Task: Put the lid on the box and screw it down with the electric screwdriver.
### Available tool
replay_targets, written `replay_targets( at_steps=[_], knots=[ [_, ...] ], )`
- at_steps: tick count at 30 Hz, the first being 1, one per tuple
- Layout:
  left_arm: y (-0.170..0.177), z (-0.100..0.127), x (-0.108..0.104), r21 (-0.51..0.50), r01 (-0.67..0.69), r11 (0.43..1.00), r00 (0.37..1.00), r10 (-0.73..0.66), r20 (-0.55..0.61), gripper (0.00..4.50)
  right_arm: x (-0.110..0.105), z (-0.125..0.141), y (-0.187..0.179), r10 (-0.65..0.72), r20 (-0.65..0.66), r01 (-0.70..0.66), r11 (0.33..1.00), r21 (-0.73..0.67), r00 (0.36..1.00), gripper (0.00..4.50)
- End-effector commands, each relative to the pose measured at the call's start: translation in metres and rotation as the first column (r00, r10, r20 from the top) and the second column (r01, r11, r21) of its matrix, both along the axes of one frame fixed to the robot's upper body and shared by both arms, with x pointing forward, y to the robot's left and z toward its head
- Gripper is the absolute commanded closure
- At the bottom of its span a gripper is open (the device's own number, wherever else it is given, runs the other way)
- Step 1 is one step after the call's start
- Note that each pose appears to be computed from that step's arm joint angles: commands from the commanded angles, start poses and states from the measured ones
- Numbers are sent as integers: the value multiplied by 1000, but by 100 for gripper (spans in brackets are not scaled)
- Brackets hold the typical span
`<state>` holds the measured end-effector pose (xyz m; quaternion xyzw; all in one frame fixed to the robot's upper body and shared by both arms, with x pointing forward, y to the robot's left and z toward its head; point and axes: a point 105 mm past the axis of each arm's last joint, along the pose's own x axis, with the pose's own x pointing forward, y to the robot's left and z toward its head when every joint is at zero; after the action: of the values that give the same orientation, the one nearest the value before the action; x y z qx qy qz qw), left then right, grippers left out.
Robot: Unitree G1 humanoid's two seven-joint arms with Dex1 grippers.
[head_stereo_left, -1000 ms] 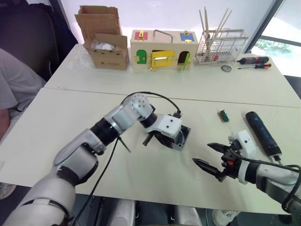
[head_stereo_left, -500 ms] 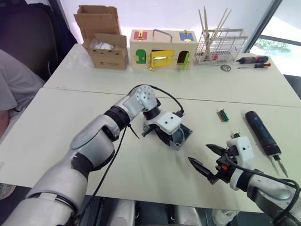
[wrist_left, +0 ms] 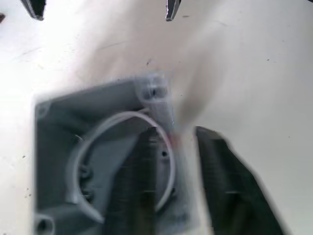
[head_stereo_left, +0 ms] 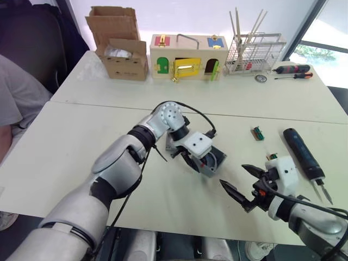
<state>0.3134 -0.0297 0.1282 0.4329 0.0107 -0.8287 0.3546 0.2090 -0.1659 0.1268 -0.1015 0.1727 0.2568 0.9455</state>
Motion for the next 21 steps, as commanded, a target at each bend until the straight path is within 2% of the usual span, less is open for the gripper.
replay_targets(
  at_steps=[1,3,7,9,11,12,13,15,16,17,18,20,21],
  knots=[
    [6,10,7,-13,-26,1000,999,26,26,185,3,6,0,33,11,-33,999,-16,999,0],
    [9,12,9,-11,-33,999,999,33,33,185,5,7,-1,38,11,-37,999,-19,999,0],
    [29,83,24,-212,-172,962,984,176,1,185,15,27,-21,62,28,-60,995,-75,998,0],
    [41,107,25,-291,-279,915,960,265,-89,185,21,40,-26,83,44,-79,993,-91,996,0],
    [54,120,30,-337,-422,842,907,387,-168,185,27,53,-24,116,66,-110,989,-94,991,0],
    [62,123,39,-344,-543,766,840,502,-207,185,32,62,-21,144,86,-136,986,-91,986,0],
    [71,123,50,-329,-665,671,746,620,-244,185,37,70,-17,172,105,-163,983,-88,979,0],
    [94,113,69,-224,-871,436,487,824,-289,185,43,81,-8,230,130,-221,972,-79,964,0],
    [104,106,74,-160,-931,327,362,881,-306,185,44,84,-3,258,132,-250,965,-76,957,0],
    [115,95,76,-87,-974,208,225,922,-315,185,47,86,4,293,132,-285,955,-78,947,0],
    [122,85,75,-34,-992,122,126,944,-304,185,49,87,9,321,131,-312,946,-82,938,0],
    [132,65,73,47,-998,-38,-50,959,-280,185,55,90,16,359,133,-349,933,-91,924,0],
    [134,57,73,74,-993,-96,-112,956,-271,185,59,90,19,371,135,-360,928,-95,919,0]
  ],
)
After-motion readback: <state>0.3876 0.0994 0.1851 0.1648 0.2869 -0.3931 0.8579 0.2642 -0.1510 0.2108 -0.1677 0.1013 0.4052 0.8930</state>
